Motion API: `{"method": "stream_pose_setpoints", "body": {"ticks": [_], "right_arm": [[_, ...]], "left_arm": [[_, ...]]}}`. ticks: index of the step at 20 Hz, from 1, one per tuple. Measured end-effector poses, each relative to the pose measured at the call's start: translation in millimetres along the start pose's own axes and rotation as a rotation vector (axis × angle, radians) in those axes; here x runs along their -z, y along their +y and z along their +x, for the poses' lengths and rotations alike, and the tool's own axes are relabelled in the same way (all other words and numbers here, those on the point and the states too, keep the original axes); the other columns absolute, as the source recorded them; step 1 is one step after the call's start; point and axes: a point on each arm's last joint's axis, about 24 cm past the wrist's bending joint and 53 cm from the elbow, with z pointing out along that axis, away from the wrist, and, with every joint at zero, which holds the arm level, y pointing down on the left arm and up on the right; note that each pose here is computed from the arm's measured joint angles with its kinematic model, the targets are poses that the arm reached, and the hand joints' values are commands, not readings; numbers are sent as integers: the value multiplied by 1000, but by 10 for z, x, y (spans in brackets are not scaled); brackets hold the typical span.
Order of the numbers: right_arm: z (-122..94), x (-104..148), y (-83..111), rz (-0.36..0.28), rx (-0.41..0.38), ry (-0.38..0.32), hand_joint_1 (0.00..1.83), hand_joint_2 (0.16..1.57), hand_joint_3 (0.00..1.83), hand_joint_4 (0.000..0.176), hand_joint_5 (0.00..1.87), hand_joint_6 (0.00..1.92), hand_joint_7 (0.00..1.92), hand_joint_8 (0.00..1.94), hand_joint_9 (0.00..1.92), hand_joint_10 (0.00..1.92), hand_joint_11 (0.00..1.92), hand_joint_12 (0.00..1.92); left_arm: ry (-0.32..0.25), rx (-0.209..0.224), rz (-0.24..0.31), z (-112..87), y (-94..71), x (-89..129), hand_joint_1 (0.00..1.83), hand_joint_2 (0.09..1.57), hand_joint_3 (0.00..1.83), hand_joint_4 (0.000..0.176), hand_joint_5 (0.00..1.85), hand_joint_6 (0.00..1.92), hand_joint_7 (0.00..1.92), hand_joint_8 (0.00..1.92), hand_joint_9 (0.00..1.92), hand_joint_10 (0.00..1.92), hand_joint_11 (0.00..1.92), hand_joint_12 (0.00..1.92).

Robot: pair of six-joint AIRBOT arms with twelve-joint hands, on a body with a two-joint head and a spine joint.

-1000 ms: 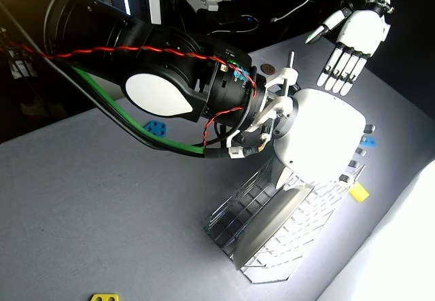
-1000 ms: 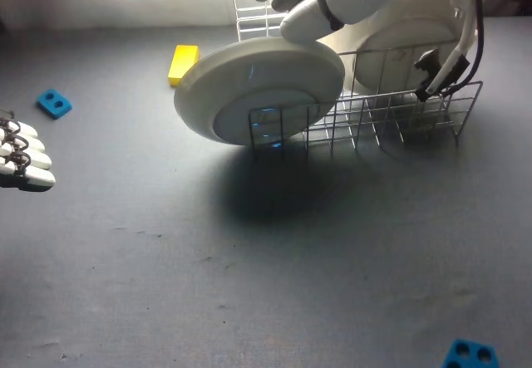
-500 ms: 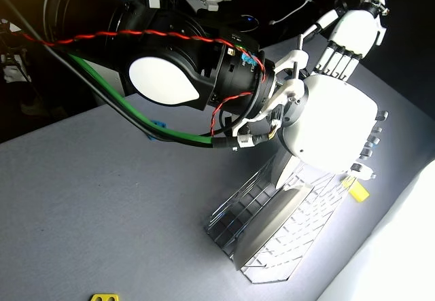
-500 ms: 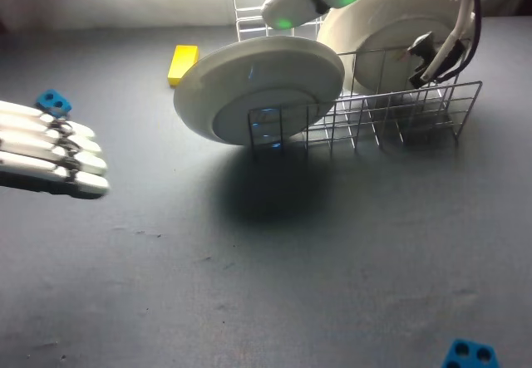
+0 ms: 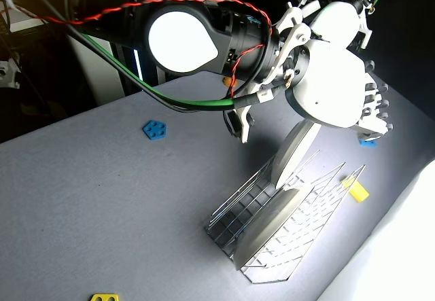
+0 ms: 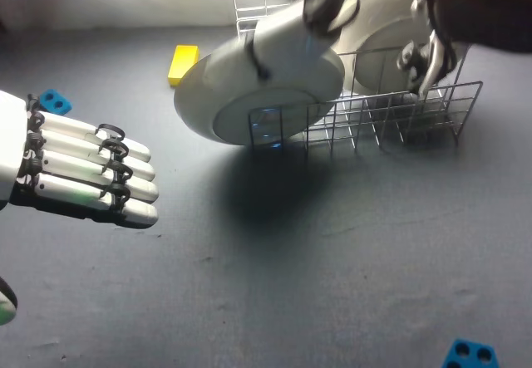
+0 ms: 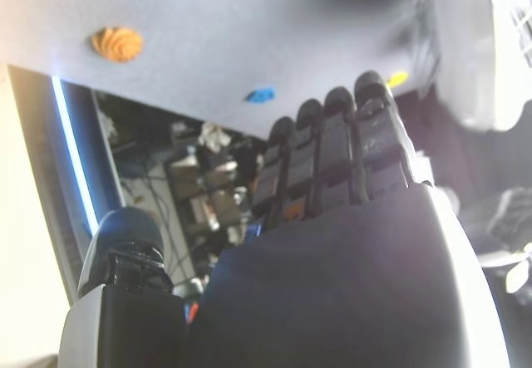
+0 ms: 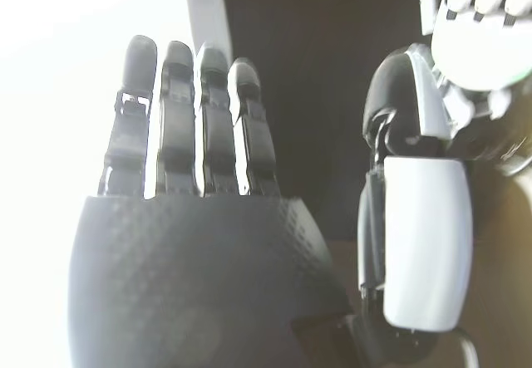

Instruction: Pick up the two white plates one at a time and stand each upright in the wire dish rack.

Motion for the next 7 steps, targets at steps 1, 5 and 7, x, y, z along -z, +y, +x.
{"method": "stream_pose_setpoints", "body": {"ticks": [1,5,7], "right_arm": [[121,-5,49,-8,54,24,257,952,0,0,1,0,0,0,0,0,0,12],[293,-4,176,-48,137,44,219,777,0,0,0,0,0,0,0,0,0,0],[360,5,160,-48,173,54,179,756,0,0,0,0,0,0,0,0,0,0]], "left_arm": [[8,-4,-6,21,4,-11,0,1157,0,0,54,2,43,1,7,2,0,0],[46,-11,6,117,-55,-71,0,1153,0,0,61,1,43,0,3,0,2,1],[44,-7,17,119,-105,-90,0,1152,0,0,58,0,49,3,14,5,5,2]]}}
